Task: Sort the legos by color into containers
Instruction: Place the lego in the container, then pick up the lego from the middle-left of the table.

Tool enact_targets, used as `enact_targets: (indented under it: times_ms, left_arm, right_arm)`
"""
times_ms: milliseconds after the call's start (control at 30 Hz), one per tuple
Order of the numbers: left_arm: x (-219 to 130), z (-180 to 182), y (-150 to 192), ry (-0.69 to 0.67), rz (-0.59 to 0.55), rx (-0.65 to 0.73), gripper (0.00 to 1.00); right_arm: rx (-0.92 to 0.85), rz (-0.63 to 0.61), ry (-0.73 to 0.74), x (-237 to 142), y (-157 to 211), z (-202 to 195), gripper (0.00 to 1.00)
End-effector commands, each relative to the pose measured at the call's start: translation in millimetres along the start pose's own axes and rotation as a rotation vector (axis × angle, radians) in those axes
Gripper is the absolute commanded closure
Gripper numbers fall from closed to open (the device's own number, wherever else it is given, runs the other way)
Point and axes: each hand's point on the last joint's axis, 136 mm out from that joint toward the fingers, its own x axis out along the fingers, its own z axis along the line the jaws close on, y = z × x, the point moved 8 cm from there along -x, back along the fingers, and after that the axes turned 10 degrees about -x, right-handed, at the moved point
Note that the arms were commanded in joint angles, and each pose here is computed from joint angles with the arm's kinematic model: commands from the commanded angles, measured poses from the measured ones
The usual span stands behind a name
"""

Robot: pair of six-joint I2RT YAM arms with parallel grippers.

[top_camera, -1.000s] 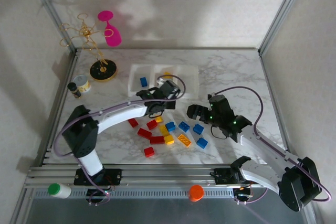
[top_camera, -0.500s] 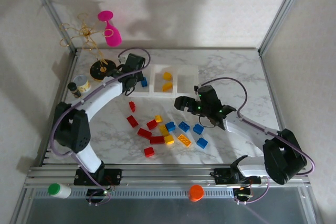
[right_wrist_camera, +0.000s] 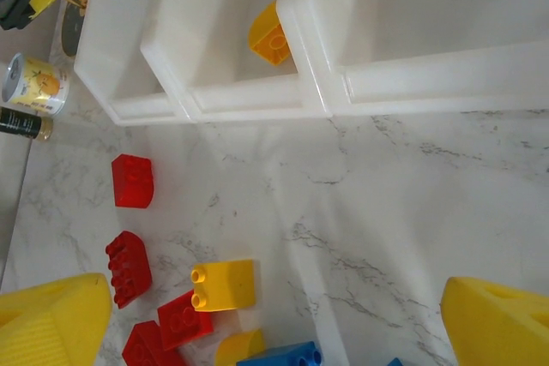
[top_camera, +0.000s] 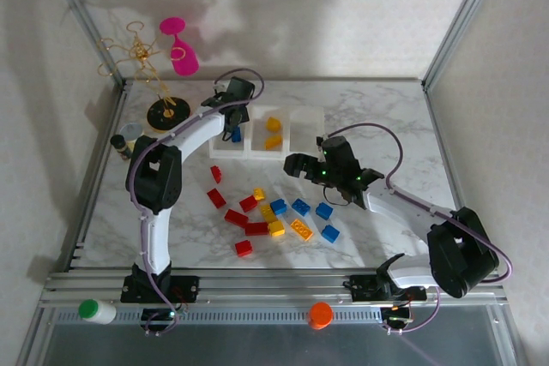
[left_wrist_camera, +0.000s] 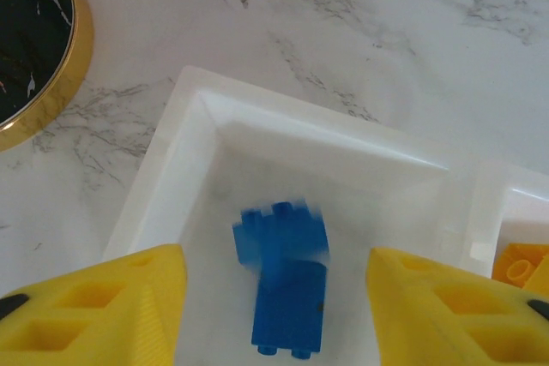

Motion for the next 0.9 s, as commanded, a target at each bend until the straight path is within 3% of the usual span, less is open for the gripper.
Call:
enact_targets:
  times_ms: [0,300,567,867]
  left_arm:
    - [-14,-1,-12,0.018,-0.001,0.013,0.4]
    - [-84,0,8,0.218,0.049,0.0,0.38]
    - [-145,-6,68,0.325,0.104,0.182,0.37]
    - [-191,-4,137,0.445,0.172,0.331,0.36]
  right_arm:
    - [0.029,-0.038,0.015,-10,-4,-7,0.01]
    - [0.041,-0.02,0.068,-27,2,-25,0.01]
    - [0.052,0.026,0.122,-46,22,-39,0.01]
    - [0.075,0.091,0.162,-64,52,-50,0.01]
